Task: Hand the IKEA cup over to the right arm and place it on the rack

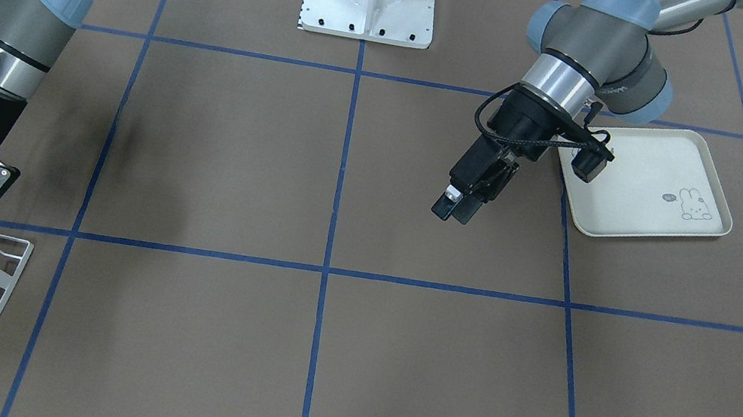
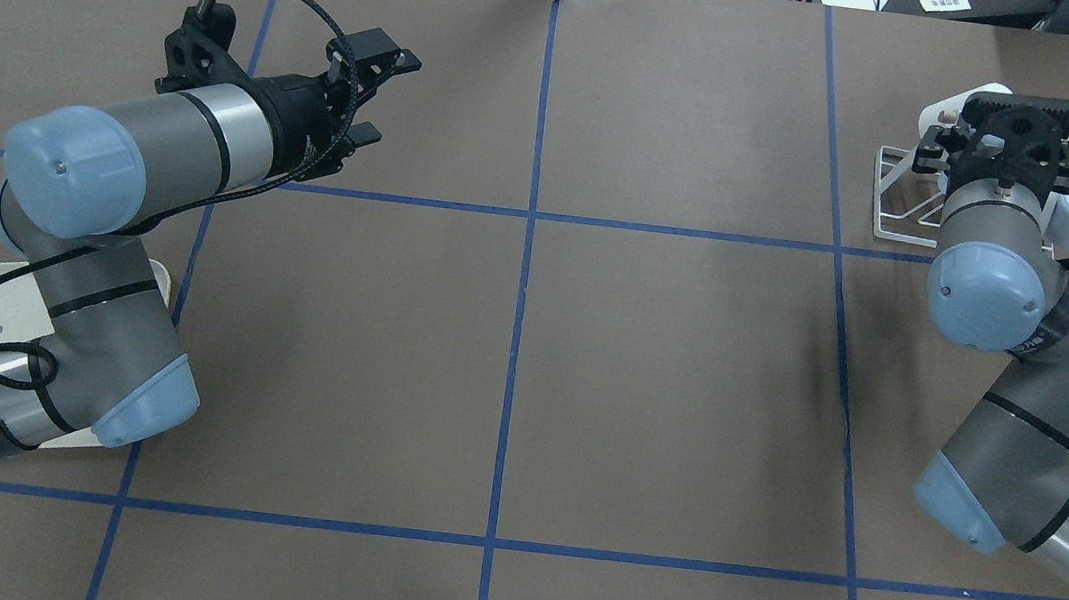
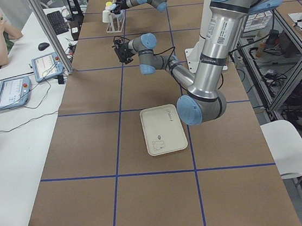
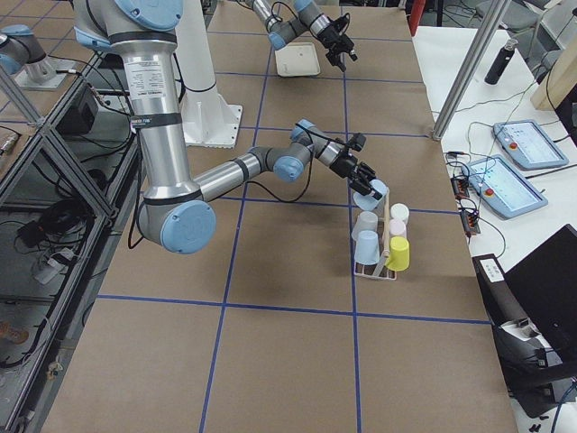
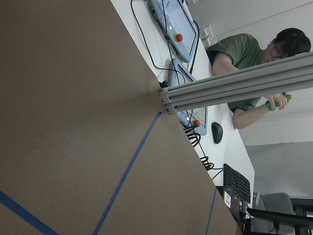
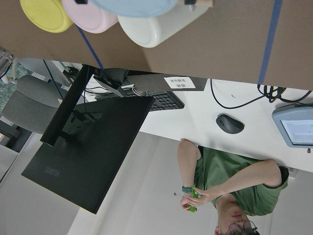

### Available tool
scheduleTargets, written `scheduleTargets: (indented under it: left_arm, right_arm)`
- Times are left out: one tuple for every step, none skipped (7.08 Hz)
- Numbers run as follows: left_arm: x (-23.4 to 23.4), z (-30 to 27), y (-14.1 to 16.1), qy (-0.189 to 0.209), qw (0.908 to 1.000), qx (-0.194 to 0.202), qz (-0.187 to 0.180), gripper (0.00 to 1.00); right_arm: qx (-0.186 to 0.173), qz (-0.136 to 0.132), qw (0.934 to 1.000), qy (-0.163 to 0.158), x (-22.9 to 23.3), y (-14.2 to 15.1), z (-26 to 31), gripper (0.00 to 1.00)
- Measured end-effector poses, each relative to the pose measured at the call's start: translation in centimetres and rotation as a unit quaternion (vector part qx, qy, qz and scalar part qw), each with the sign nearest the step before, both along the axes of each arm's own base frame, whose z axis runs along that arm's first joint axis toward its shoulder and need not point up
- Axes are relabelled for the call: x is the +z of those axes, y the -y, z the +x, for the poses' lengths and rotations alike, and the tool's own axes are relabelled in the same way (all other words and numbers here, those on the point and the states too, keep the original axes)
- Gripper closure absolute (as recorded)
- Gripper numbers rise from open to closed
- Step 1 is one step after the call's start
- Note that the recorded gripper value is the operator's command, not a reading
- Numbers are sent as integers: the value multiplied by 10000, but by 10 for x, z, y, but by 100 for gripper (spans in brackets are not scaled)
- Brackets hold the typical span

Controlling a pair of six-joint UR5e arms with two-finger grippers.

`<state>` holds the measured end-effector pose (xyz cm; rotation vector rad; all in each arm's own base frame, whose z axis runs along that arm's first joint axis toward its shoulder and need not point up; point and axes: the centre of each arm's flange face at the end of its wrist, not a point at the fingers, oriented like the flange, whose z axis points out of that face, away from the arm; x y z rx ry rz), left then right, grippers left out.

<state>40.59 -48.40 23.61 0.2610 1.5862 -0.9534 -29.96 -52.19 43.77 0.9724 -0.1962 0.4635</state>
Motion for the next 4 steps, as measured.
scheduleTargets:
  left_arm:
    - [0,0,0,-1,10000,3,-2,0]
    - [0,0,0,-1,10000,5,-4,0]
    - [0,1,-1,-1,10000,6,-7,0]
    - [0,1,0,1,10000,7,-12,0]
  right_arm:
    - [-5,-4,10000,5,0,0,-1,100]
    - [-12,-8,10000,8,1,0,-3,100]
    - [-22,-14,10000,8,1,0,-5,96]
    - [-30,-21,10000,4,2,0,-6,64]
